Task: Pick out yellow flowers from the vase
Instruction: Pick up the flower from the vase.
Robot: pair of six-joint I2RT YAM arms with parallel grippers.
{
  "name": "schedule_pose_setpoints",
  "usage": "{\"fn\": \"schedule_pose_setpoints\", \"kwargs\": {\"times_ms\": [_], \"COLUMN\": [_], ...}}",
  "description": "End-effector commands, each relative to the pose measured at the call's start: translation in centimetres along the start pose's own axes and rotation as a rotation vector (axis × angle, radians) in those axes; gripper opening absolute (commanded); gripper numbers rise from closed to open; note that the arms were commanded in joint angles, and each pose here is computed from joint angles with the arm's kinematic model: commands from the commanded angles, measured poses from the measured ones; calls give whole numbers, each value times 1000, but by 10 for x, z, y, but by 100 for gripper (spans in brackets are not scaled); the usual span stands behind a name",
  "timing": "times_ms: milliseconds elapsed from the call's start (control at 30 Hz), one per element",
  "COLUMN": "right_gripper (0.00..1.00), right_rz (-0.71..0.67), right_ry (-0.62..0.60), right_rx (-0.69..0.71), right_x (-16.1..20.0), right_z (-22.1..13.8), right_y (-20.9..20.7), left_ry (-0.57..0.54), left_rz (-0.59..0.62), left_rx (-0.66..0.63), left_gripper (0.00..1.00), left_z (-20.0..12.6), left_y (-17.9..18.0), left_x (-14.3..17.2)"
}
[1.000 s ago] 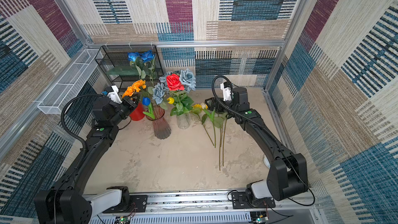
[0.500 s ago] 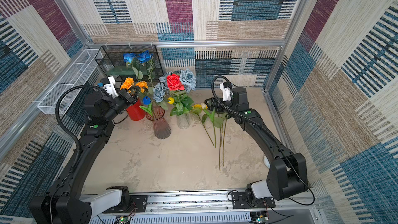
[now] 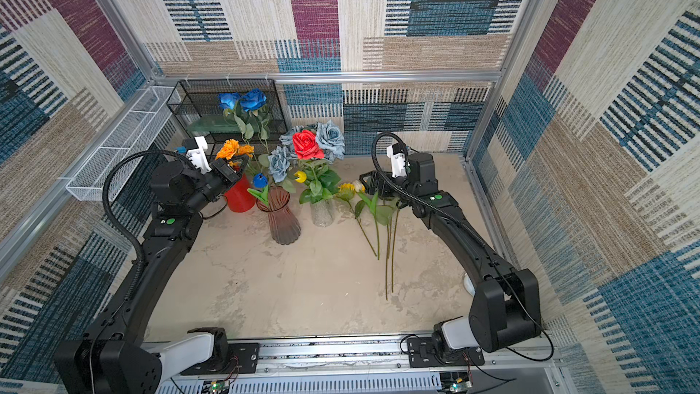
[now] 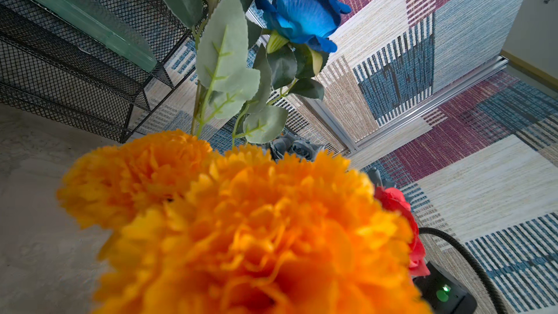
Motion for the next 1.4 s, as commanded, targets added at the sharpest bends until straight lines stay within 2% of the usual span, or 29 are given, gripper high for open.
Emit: {"fn": "schedule_pose_setpoints", "kwargs": {"times_ms": [0,167,333,433,600,767,933,1100,1367], "right_gripper": [96,96,96,96,96,96,96,96,96], "right_rz": [-19,-23,-25,-24,-25,-29,-23,-24,-37], "right_ry": [-18,-14,-6,-9,-13,-10,-3,-1,-8], "right_rx": [-26,-30,-30,-29,-35,-34,-34,-38,-50], "right_x": [-5,-6,-5,-5,-7,-7,-3,-2,-3], "right_z": [-1,1,3,3,3,2,4,5,3], "right_y": [7,8,9,8,10,11,9,10,14], "left_ry": [-25,24,76,111,122,149,120,81,44], "left_rz": [39,54,146,152,86,70,72,127,166], "left_rx": [104,164,178,131,85,113,131,109,149], "left_gripper": [14,14,16,20,30,22,22,23,22], "left_z": [-2,0,-3,3,12,20,18,7,-10], "left_y": [-16,-29,-48,-41,-15,-14,-22,-42,-76], "left_x": [-7,-11,-22,-20,-6,-7,-14,-27,-45]}}
Point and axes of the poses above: each gripper's point midway between its finger pads, its own z axis out along the fingers, its own y axis along the line the jaws close on, x = y × z, the point moved 9 cm from there along -z, back along the fingers, and after that the axes turned 1 degree about -z, right-handed, at the moved point
